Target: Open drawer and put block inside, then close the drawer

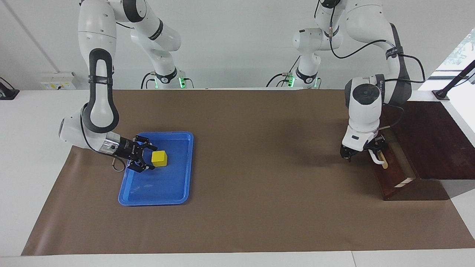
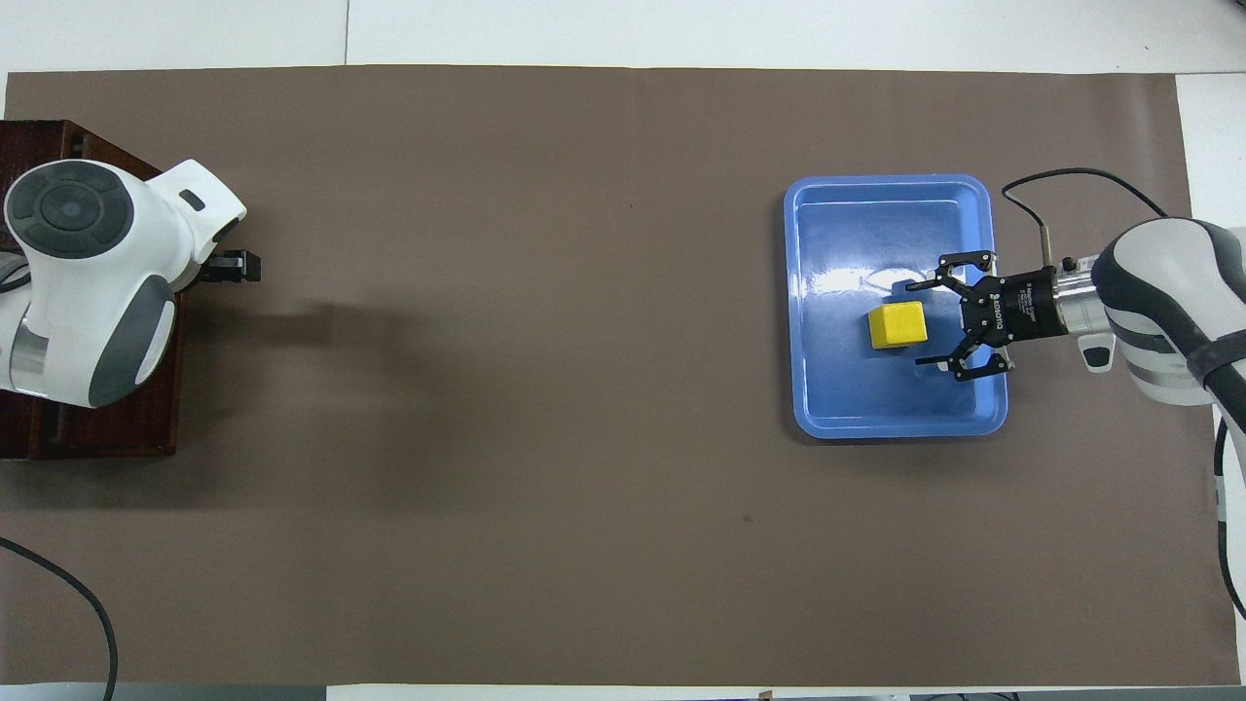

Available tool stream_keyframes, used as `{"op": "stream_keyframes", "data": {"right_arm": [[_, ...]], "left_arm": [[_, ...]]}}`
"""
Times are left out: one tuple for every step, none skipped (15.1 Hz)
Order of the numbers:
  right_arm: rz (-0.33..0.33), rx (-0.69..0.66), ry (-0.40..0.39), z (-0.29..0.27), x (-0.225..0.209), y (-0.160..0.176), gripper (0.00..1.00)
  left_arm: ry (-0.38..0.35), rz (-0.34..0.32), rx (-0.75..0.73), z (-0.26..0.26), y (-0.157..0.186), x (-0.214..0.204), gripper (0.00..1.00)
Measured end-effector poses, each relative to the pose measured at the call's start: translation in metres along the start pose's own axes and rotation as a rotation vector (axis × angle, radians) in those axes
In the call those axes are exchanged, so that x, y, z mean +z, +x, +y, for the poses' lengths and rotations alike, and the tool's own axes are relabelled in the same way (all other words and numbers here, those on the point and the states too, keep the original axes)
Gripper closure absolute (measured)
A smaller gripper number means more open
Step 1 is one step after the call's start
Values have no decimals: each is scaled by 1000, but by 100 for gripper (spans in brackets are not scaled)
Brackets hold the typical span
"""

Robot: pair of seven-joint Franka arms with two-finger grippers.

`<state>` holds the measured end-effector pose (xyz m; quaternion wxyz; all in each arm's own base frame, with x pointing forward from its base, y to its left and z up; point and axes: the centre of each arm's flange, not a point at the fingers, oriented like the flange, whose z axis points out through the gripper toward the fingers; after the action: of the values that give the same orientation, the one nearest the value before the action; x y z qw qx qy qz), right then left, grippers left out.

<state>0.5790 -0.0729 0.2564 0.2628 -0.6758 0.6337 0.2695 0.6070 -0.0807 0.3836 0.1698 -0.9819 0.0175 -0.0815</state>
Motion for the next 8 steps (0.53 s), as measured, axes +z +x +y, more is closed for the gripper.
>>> {"op": "stream_keyframes", "data": {"right_arm": [[0,0,0,0,0,0,0],[0,0,0,0,0,0,0],[0,0,0,0,0,0,0],[0,0,1,0,0,0,0],[0,0,1,0,0,0,0],[0,0,1,0,0,0,0],[0,0,1,0,0,0,0],[0,0,1,0,0,0,1]], "left_arm": [[-7,6,-7,12,-1,-5,0],[-17,10,-12,22,-2,-9,0],[-27,12,-16,31,-3,-13,0],[-34,14,-21,37,-3,-15,0],[-39,15,-27,43,-4,-17,0],[-45,15,-35,48,-5,-19,0],[-50,15,-40,53,-6,-21,0],[-57,15,-44,59,-7,-23,0]]}}
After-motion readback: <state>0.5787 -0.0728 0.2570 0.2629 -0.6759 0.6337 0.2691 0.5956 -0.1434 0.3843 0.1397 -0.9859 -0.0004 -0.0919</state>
